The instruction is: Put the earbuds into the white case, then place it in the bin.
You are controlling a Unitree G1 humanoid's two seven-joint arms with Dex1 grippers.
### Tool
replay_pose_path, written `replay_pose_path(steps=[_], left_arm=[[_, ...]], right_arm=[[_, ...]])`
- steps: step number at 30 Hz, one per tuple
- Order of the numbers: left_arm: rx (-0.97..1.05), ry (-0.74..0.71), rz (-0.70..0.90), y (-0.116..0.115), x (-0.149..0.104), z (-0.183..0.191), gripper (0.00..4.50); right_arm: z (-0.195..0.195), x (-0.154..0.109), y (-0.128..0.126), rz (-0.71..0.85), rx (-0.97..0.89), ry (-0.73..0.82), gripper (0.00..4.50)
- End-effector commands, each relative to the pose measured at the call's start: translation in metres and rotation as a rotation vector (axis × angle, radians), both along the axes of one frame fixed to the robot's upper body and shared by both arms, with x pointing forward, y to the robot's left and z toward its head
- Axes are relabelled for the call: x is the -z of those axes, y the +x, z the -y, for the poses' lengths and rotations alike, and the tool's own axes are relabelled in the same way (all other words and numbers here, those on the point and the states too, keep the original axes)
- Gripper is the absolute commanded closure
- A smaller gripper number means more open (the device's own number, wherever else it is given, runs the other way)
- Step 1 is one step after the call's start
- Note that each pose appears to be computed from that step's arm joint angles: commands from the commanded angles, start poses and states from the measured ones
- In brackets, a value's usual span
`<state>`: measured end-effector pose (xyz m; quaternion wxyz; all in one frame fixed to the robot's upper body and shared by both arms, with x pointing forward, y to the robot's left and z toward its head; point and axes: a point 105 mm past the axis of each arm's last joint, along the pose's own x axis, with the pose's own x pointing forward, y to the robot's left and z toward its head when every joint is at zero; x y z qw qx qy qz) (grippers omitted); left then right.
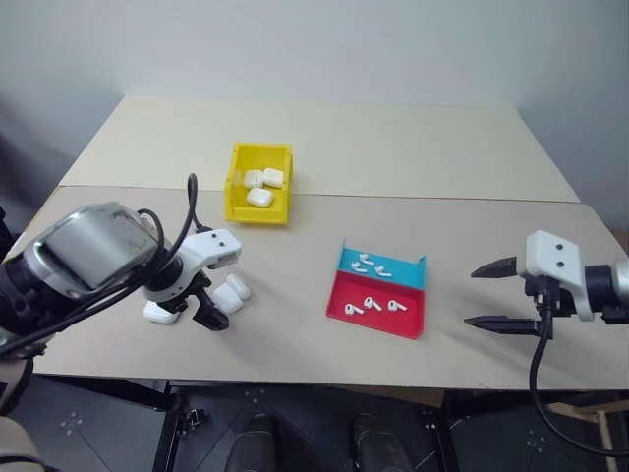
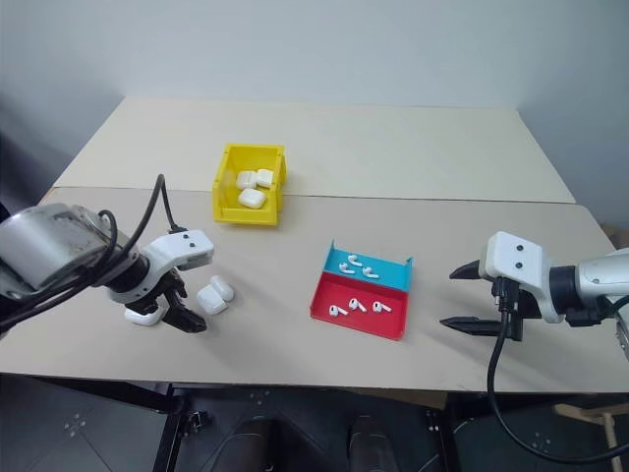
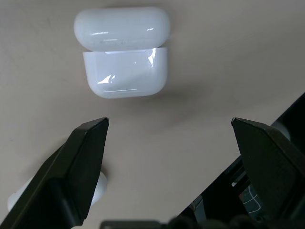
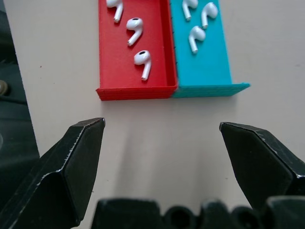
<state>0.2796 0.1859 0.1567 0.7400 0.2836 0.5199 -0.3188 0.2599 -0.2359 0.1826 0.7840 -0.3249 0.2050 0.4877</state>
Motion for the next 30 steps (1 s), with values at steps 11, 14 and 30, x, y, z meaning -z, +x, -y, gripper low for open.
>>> replay_pose_path(steps=[11,14,30], left_arm=[[0.07,0.026,0.071,0.021,0.0,0.004,0.0],[0.082,0.046,0.079,0.025,0.005,0.003,0.0],[0.105,0.054,0.055,0.033,0.02,0.006,0.0]], right_arm=[[0.001,-0.004,-0.005,0.002,0.026,-0.006,0.04],[0.002,-0.002,-0.007,-0.004,0.033,-0.015,0.04],[0.005,0.002,-0.007,-0.007,0.068,-0.027,0.04]])
